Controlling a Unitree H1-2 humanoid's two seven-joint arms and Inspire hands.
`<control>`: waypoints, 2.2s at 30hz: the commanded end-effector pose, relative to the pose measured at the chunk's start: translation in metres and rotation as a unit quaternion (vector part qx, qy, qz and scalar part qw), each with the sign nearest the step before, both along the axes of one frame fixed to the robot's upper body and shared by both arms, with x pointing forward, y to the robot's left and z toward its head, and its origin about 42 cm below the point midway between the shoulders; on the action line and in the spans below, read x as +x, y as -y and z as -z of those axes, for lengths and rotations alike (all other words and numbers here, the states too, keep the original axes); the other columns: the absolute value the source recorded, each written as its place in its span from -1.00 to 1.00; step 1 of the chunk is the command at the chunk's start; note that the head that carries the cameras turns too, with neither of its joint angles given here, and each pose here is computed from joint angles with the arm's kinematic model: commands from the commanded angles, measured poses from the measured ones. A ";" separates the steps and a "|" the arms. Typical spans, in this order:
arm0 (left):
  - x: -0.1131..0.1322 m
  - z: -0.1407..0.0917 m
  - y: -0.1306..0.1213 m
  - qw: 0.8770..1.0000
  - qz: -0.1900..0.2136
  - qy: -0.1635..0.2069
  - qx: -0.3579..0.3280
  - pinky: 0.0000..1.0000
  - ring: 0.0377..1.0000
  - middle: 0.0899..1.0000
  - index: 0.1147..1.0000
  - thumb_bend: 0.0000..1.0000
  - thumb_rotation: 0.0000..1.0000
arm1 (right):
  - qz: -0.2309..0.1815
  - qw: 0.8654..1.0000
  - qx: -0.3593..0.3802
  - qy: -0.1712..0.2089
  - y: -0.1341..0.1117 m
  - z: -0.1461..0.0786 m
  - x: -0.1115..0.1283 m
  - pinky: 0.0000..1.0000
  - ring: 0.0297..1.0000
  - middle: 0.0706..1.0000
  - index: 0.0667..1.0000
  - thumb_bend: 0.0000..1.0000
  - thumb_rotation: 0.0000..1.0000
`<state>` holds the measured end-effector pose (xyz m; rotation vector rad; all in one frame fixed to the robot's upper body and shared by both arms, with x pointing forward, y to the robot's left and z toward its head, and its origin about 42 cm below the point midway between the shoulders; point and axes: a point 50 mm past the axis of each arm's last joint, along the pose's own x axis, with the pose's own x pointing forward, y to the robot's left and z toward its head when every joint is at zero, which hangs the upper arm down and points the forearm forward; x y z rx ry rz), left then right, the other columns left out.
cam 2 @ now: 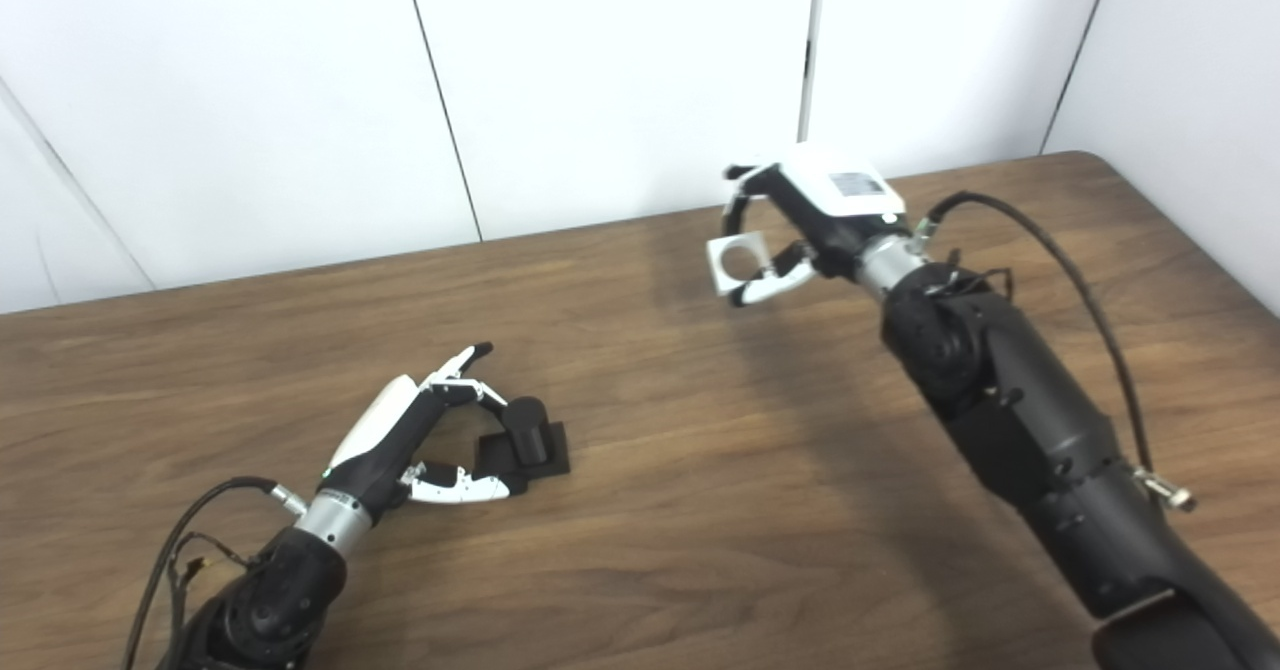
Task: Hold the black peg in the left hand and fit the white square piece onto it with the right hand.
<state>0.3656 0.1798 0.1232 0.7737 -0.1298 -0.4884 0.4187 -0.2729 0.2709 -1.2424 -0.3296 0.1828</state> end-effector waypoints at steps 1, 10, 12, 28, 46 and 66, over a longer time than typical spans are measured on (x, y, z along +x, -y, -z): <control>-0.006 0.027 -0.011 0.997 -0.007 -0.048 0.067 1.00 1.00 1.00 -0.14 0.05 -0.86 | -0.015 0.999 0.012 0.041 -0.009 -0.028 -0.001 0.82 0.80 0.68 -0.10 0.04 -0.70; -0.007 0.029 -0.006 0.997 -0.008 -0.043 0.061 1.00 1.00 1.00 -0.15 0.05 -0.86 | -0.054 0.997 0.030 0.040 -0.047 -0.024 -0.019 0.77 0.78 0.66 -0.10 0.05 -0.70; -0.007 0.029 -0.004 0.997 -0.009 -0.042 0.060 1.00 1.00 1.00 -0.15 0.05 -0.86 | -0.062 0.997 0.033 0.036 -0.054 -0.023 -0.022 0.79 0.78 0.66 -0.10 0.05 -0.69; -0.007 0.030 0.008 0.997 -0.005 -0.046 0.057 1.00 1.00 1.00 -0.14 0.05 -0.85 | -0.120 0.991 0.055 0.006 -0.107 -0.008 -0.040 0.80 0.78 0.65 -0.10 0.04 -0.70; -0.007 0.026 0.013 0.997 -0.003 -0.043 0.057 1.00 1.00 1.00 -0.15 0.05 -0.85 | -0.146 0.988 0.040 -0.030 -0.135 0.019 -0.038 0.79 0.76 0.67 -0.10 0.04 -0.70; -0.011 0.024 0.011 0.997 0.000 -0.043 0.057 1.00 1.00 1.00 -0.14 0.05 -0.85 | -0.136 0.989 0.031 -0.056 -0.134 0.038 -0.024 0.84 0.79 0.66 -0.10 0.04 -0.70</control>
